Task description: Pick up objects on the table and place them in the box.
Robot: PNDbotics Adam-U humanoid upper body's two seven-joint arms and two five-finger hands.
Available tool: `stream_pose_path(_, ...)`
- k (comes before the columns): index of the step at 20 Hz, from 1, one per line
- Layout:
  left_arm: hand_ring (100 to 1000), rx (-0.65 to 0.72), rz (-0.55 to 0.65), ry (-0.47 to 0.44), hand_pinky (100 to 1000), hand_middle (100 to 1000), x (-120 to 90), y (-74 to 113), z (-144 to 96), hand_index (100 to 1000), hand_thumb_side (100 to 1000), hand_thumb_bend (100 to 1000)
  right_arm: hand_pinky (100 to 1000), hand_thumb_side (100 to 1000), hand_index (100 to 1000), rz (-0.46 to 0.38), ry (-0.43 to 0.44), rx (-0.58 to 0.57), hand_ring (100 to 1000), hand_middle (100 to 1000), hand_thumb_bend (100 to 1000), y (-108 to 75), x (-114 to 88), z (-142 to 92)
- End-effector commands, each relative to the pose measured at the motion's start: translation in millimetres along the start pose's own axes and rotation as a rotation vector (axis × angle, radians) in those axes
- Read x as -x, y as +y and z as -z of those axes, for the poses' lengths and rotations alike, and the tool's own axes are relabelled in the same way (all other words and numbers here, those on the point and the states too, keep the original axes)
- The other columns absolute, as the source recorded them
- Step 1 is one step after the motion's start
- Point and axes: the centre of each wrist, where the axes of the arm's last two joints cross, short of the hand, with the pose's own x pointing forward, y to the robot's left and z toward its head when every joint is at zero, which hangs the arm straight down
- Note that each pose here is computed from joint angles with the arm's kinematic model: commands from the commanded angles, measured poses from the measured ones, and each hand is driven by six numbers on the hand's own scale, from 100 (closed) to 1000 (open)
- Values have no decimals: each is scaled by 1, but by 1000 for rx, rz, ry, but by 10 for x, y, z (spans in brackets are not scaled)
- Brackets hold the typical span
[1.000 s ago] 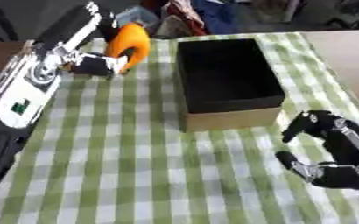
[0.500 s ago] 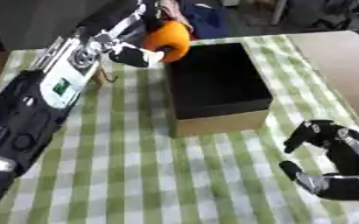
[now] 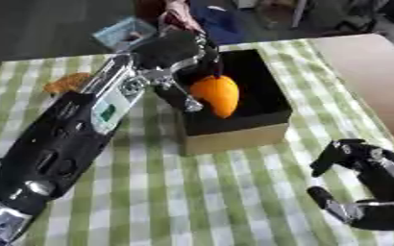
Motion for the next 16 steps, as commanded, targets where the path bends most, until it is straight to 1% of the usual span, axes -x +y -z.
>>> stream_pose_path(1,548,-6,22,-22,665,545,4,148,-7,747,325,704,669,100,567,-19,-21,-4,542,512,338,-56,-64,12)
stream_pose_path(2,548,-20,18,-19,665,545,12,186,-23,752,323,763,669,100,567,-19,-20,-3,542,512,341,-56,-63,10)
stream_pose_path(3,550,-36,14,-13,666,551,25,227,-44,765,354,795,669,100,567,-19,-19,-2,542,512,341,-56,-61,7)
stream_pose_path(6,546,-94,5,17,666,547,77,370,-138,756,331,772,669,100,567,-20,-14,1,542,512,341,-56,-51,-5)
stream_pose_path(10,537,-186,-7,93,661,534,202,629,-373,741,251,712,669,100,567,-24,-1,5,542,512,341,-60,-31,-33)
stream_pose_path(13,533,-223,2,197,658,530,367,781,-594,736,228,702,669,100,567,-26,8,8,542,512,340,-64,-18,-56)
stream_pose_path(16,530,-236,18,346,655,527,603,807,-829,733,222,701,669,100,568,-29,15,11,542,512,340,-67,-8,-74)
